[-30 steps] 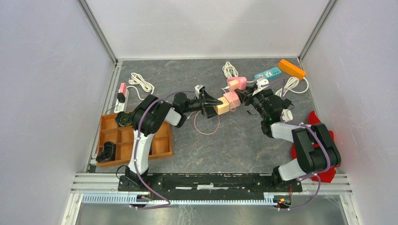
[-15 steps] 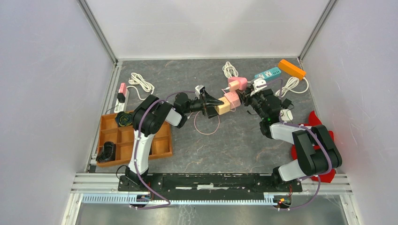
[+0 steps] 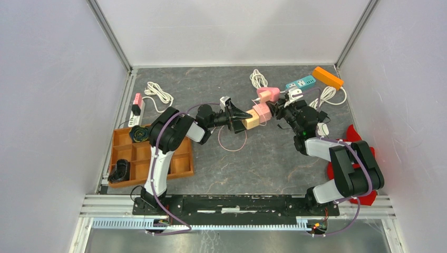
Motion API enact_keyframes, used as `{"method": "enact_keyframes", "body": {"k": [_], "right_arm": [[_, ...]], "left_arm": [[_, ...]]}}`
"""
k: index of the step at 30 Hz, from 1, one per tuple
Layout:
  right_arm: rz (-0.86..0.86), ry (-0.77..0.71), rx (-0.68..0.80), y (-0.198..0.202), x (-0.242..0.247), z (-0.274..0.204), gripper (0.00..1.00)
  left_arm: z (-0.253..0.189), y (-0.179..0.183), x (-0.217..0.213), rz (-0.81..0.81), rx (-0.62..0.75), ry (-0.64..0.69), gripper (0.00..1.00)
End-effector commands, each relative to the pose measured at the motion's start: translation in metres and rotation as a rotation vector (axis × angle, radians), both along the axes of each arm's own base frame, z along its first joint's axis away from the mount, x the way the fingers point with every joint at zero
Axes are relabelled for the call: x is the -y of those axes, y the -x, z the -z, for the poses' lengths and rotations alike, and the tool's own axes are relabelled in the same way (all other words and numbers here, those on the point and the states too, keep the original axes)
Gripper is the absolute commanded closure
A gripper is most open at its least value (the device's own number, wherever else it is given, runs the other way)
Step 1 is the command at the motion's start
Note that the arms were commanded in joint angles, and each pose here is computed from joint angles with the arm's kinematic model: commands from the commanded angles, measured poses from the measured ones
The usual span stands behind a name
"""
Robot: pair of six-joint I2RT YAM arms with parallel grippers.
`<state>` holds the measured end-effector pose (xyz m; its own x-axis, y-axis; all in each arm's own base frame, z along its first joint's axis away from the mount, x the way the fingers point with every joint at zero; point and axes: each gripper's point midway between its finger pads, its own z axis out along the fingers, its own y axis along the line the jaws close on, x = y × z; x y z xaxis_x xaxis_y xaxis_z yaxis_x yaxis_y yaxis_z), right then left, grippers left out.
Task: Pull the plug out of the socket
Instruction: Remove the plug from the socket.
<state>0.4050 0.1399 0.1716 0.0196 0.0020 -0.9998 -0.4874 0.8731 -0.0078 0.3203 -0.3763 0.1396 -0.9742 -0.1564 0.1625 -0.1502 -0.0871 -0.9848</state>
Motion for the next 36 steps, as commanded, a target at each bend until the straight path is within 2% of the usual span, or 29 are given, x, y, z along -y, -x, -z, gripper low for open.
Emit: {"method": "enact_keyframes", "body": {"k": [1,13,19,27,36], "right_arm": [[0.201,0.052,0.124,-0.021,0.053,-0.032,1.0],[0.235,0.084,0.136,-0.022,0.064,-0.033,1.0],[0.169,0.063,0.131,-0.018,0.053,-0.031,1.0],[0.141,0.057,0.139,-0.014,0.044,-0.031,1.0],[0.209,0.09,0.136,-0.019,0.057,-0.03,1.0]], "left_arm": [[-0.049,0.004,-0.011,0.014,0.201,0.102,0.98],[-0.05,0.001,-0.015,0.003,0.192,0.099,0.98],[-0.04,-0.003,-0.015,-0.005,0.149,0.065,0.98],[-0.059,-0.024,-0.046,-0.078,0.103,0.174,0.98],[-0.045,-0.02,-0.033,-0.033,0.138,0.044,0.98]]}}
